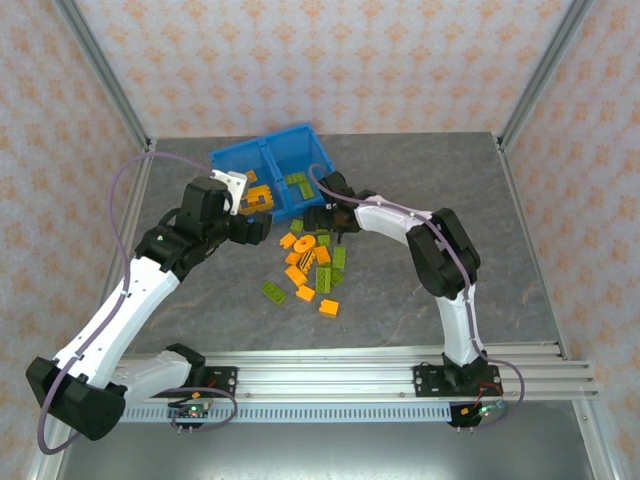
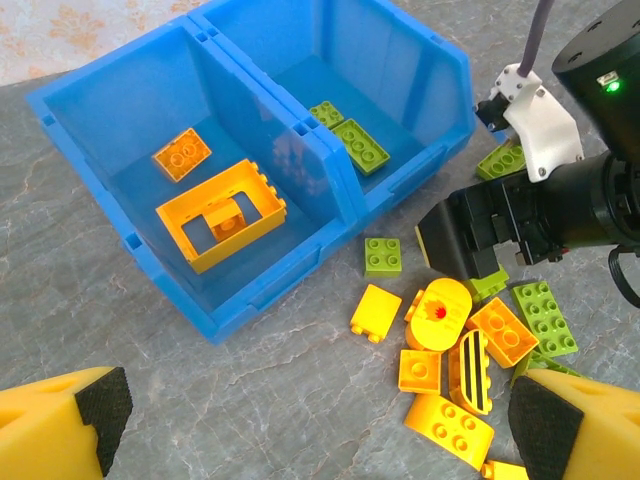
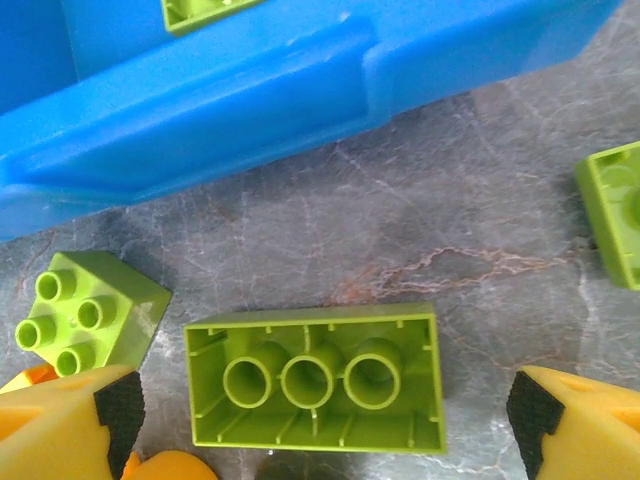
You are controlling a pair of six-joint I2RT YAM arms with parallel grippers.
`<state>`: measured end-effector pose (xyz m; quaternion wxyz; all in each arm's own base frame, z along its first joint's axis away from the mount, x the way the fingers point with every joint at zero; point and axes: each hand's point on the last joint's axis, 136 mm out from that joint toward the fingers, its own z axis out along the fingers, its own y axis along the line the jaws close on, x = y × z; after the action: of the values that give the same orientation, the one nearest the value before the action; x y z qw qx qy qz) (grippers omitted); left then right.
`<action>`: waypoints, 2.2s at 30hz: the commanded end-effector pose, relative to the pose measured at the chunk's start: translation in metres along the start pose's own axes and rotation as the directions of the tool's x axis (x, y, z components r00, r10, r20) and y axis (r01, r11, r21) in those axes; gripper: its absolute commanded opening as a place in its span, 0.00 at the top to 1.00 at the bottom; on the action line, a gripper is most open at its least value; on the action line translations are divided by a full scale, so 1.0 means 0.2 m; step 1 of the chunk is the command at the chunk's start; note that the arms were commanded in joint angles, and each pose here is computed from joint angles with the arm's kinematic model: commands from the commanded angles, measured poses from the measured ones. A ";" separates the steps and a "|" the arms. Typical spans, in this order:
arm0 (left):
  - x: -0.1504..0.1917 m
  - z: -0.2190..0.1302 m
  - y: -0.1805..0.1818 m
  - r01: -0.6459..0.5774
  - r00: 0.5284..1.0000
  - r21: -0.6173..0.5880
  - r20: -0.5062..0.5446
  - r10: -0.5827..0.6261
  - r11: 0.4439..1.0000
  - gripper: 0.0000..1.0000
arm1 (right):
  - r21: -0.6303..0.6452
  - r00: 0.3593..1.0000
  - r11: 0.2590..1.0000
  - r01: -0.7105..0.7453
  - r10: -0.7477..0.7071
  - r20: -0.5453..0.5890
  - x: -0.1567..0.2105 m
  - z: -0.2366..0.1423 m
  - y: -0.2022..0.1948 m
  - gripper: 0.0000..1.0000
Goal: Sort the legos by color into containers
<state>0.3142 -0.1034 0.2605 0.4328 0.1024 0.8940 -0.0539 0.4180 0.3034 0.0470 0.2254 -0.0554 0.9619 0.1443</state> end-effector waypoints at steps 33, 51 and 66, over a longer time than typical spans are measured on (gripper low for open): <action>-0.05 -0.07 -0.02 -0.015 0.997 0.036 0.082 0.012 0.999 0.00 | -0.083 0.952 0.994 -0.075 0.096 0.291 -0.35 -0.69 0.10 0.48; -0.07 -0.16 0.08 -0.019 0.991 -0.068 0.129 0.027 0.997 0.00 | -0.027 0.910 0.948 -0.316 0.311 0.273 -0.78 -0.10 0.18 0.48; -0.07 -0.15 0.08 -0.020 0.993 -0.064 0.117 0.028 0.998 0.00 | -0.127 0.897 0.930 -0.344 0.366 0.247 -0.82 -0.20 0.27 0.25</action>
<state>0.3009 -0.0893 0.2880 0.4830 0.0959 0.8695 -0.0389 0.5406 0.3541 0.1194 0.2977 0.1265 0.9239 0.2044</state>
